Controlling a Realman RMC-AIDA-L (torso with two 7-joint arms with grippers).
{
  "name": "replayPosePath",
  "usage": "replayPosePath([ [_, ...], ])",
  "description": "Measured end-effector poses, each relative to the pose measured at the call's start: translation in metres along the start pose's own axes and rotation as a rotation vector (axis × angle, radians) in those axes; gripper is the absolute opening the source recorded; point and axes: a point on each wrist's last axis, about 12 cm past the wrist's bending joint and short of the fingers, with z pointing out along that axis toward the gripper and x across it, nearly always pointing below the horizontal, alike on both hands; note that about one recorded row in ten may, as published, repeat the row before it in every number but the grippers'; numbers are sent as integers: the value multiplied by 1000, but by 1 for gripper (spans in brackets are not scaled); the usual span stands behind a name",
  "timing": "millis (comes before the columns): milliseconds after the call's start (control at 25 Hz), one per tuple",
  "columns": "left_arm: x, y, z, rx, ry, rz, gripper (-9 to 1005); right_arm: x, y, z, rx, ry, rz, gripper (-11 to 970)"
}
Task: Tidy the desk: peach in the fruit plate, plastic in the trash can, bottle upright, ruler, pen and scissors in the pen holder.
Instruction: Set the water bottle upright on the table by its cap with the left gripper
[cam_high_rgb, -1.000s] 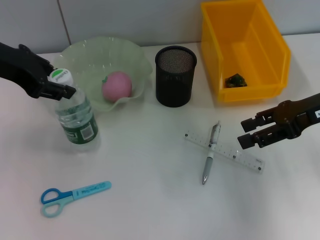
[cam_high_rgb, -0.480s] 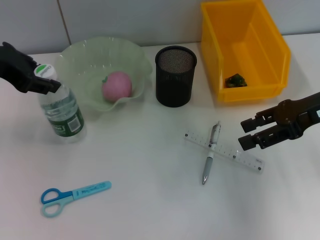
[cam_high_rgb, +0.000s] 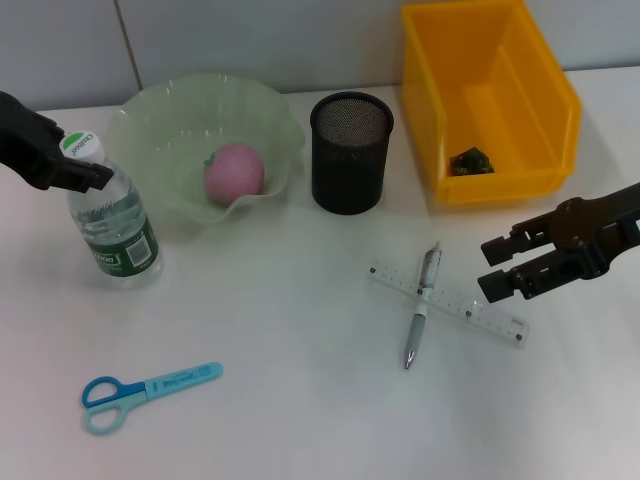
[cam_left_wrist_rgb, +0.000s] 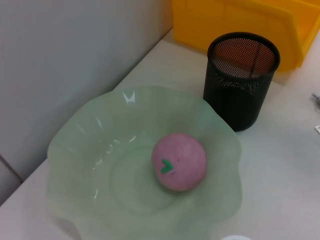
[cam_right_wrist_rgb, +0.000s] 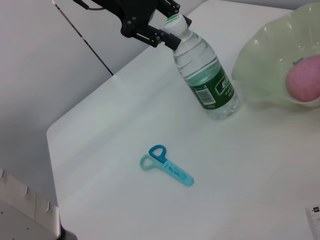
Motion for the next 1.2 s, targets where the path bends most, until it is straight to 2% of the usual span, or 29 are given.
replayPosePath([
  [640, 4, 2, -2, 1, -3, -14, 452, 3, 0, 2, -4, -2, 7, 762],
  [1200, 4, 1, -4, -8, -24, -20, 754, 3, 1, 2, -7, -2, 10, 762],
])
